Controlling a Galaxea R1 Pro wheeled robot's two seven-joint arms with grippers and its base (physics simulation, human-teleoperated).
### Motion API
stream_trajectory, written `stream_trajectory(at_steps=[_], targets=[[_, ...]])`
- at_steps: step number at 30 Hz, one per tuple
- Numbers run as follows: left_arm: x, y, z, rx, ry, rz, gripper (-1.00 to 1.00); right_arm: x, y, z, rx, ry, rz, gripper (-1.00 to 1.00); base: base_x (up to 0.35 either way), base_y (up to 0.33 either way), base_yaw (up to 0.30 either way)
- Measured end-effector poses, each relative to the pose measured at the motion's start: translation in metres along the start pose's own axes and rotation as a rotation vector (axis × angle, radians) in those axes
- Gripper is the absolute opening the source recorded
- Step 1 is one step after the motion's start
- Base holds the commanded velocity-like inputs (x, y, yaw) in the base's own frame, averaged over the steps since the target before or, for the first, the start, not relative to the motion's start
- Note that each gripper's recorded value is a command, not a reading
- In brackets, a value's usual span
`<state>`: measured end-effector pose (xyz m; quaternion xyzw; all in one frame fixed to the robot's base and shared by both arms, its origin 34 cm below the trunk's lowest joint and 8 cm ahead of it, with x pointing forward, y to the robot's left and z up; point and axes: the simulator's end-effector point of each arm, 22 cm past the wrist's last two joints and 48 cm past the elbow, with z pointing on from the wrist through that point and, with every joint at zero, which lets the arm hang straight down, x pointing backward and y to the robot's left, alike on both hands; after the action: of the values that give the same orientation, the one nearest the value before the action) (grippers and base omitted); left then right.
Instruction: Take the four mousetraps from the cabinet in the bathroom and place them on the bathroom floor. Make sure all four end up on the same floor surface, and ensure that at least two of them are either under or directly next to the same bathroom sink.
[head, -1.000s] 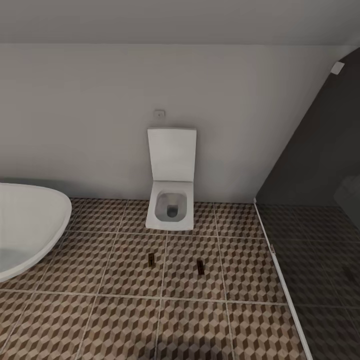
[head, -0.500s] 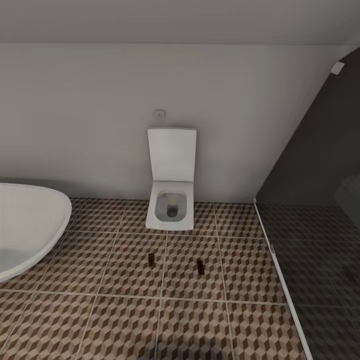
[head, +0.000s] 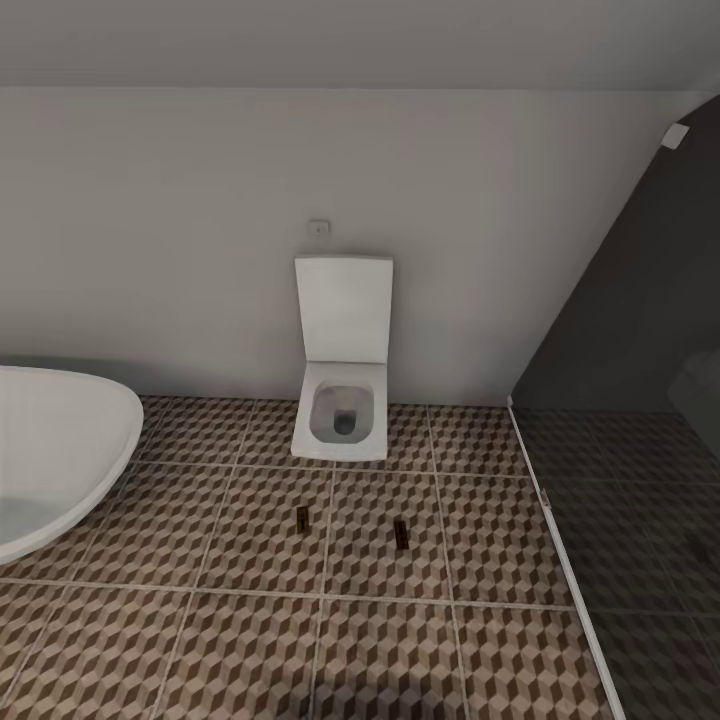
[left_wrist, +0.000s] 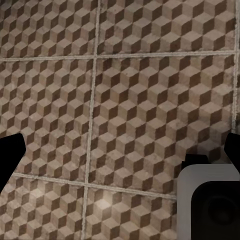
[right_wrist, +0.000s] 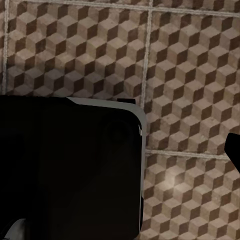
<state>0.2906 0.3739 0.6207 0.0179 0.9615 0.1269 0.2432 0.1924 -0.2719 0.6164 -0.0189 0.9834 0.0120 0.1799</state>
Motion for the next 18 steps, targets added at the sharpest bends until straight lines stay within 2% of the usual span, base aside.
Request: stream_trajectory(at_steps=[18], targets=[[0.0,-0.0001,0.0,0.0,0.0,0.0,1.0,0.0,0.0,0.0,0.0,0.0,0.0,1.0,0.0,0.0,0.0]])
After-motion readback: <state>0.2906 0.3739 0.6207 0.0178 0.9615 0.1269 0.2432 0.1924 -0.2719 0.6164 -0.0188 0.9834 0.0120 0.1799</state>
